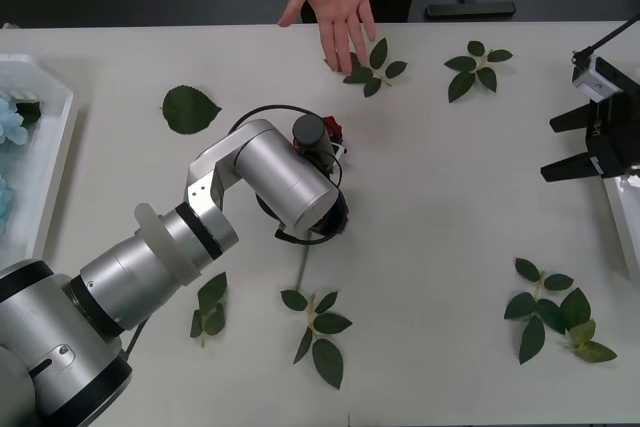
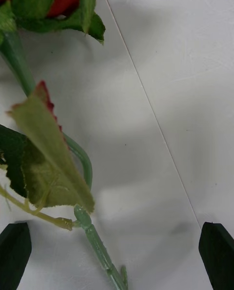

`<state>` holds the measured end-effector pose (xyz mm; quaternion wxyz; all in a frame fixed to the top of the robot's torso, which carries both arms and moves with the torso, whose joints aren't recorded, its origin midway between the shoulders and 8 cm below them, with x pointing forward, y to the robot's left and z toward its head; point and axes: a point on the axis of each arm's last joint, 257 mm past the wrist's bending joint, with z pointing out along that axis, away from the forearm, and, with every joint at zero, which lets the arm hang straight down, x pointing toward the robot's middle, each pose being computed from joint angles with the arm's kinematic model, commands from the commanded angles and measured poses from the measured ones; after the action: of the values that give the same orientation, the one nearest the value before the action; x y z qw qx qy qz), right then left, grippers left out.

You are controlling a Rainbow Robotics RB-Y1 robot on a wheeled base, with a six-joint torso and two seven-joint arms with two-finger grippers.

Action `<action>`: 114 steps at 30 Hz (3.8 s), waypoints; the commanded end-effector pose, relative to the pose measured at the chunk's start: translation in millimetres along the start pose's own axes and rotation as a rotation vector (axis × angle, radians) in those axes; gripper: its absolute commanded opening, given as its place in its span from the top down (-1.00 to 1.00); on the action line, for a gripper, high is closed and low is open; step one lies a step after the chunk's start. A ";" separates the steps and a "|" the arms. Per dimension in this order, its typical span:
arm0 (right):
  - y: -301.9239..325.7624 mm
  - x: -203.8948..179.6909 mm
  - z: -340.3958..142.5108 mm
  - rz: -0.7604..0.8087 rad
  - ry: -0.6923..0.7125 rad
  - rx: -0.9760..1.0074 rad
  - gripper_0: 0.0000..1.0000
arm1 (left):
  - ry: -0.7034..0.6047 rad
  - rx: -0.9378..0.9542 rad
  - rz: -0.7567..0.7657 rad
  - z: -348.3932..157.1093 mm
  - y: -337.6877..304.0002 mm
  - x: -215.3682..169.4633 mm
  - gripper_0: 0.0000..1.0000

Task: Place the red flowers into the right box and the blue flowers into the left box. If a person shows an open palm, hand one flower to the person first, then continue sorting.

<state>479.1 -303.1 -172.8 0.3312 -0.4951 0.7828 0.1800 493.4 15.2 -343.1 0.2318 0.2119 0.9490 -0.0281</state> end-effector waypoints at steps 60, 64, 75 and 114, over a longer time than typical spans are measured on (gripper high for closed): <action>3.0 15.8 -15.3 -0.008 0.022 0.002 -1.00 | -0.475 0.070 0.120 -135.0 7.8 -74.9 1.00; 11.1 16.0 -14.2 0.009 0.003 -0.025 -1.00 | -0.614 0.148 0.077 -164.3 -13.6 -93.0 1.00; 61.0 11.1 -1.8 0.084 -0.100 -0.196 -1.00 | -0.846 0.340 -0.212 -235.5 -77.3 -153.8 1.00; 141.6 -117.2 52.7 0.044 -0.496 -0.335 0.20 | -1.143 0.511 -0.413 -299.7 -157.2 -159.5 1.00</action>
<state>406.3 -149.0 -151.6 0.4065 -0.4564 0.6681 0.4243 447.0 -132.4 -27.2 0.6323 0.0235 0.6765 -0.3767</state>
